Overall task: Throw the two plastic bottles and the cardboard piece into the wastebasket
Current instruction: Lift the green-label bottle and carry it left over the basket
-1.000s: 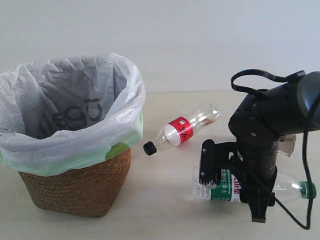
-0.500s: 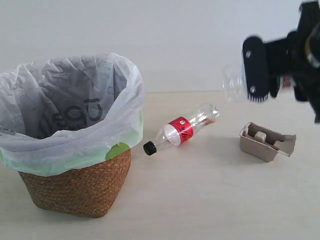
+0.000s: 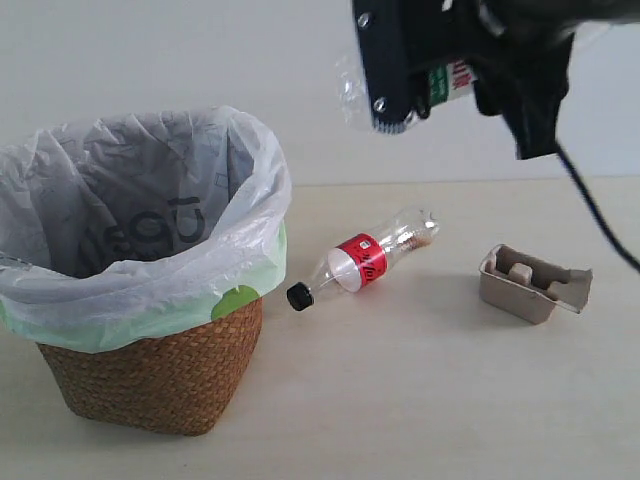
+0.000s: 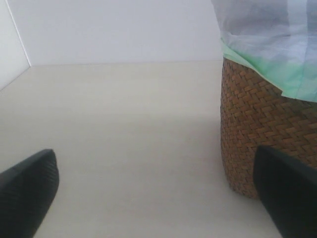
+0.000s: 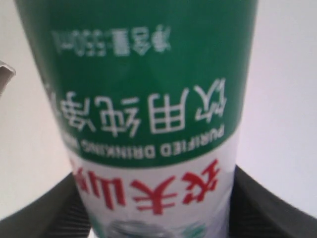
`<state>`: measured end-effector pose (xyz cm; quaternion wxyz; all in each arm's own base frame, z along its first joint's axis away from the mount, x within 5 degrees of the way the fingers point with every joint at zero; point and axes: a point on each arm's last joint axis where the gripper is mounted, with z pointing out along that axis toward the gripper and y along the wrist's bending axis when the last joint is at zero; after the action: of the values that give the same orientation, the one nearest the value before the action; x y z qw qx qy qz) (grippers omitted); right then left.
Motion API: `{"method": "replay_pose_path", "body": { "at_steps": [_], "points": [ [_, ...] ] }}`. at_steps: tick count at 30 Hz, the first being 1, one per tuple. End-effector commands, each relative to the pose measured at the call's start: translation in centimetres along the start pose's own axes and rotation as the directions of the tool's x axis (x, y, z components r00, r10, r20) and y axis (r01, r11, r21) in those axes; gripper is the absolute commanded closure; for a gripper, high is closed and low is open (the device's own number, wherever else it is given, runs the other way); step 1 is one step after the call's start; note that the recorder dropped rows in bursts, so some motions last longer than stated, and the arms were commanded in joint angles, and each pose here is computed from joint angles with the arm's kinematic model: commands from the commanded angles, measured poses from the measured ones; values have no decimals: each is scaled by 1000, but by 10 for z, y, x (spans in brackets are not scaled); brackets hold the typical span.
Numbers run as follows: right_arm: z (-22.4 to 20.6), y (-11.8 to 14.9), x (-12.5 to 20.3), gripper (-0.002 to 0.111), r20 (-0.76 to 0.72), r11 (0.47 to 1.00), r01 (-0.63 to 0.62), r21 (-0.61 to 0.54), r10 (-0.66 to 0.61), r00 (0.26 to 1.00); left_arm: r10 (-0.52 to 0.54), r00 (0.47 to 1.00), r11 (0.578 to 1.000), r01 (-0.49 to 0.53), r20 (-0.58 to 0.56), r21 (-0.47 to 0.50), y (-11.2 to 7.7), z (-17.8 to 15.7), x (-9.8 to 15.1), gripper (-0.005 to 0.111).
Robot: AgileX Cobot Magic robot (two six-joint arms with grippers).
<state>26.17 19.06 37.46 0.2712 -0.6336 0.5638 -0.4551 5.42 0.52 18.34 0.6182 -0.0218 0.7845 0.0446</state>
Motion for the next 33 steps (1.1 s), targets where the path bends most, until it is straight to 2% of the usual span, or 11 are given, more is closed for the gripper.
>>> {"method": "replay_pose_path", "body": {
  "at_steps": [1,4,6,9,12,16,21,23,25,29,33],
  "points": [
    [4,6,-38,108,-31,998,65,21,-65,997,-11,1000,1000,11,13,-2,0,-1,-2,-1],
    [-8,9,-70,108,111,998,61,27,-64,992,-11,1000,1000,11,13,-2,0,-1,-2,-1],
    [-23,6,-87,108,261,1000,-15,22,9,965,-11,1000,1000,11,13,-2,0,-1,-2,-1],
    [-41,-11,-92,108,389,989,-143,24,122,913,-11,1000,1000,11,13,-2,0,-1,-2,-1],
    [-51,-26,-86,108,411,972,-232,18,205,888,-11,1000,1000,11,13,-2,0,-1,-2,-1],
    [-53,-28,-80,108,370,964,-264,-23,254,894,-11,1000,1000,11,13,-2,0,-1,-2,-1],
    [-37,-14,-81,108,195,980,-191,-47,197,961,-11,1000,1000,11,13,-2,0,-1,-2,-1],
    [-29,-9,-77,108,50,994,-108,-17,108,993,-11,1000,1000,11,13,-2,0,-1,-2,-1],
    [-22,-15,-77,108,-12,995,-24,96,25,1000,-11,1000,1000,11,13,-2,0,-1,-2,-1],
    [-28,-29,-62,108,-47,979,-43,198,54,997,-11,1000,1000,11,13,-2,0,-1,-2,-1],
    [-27,-33,-46,108,-35,975,-147,164,155,987,-11,1000,1000,11,13,-2,0,-1,-2,-1]
  ]
}}
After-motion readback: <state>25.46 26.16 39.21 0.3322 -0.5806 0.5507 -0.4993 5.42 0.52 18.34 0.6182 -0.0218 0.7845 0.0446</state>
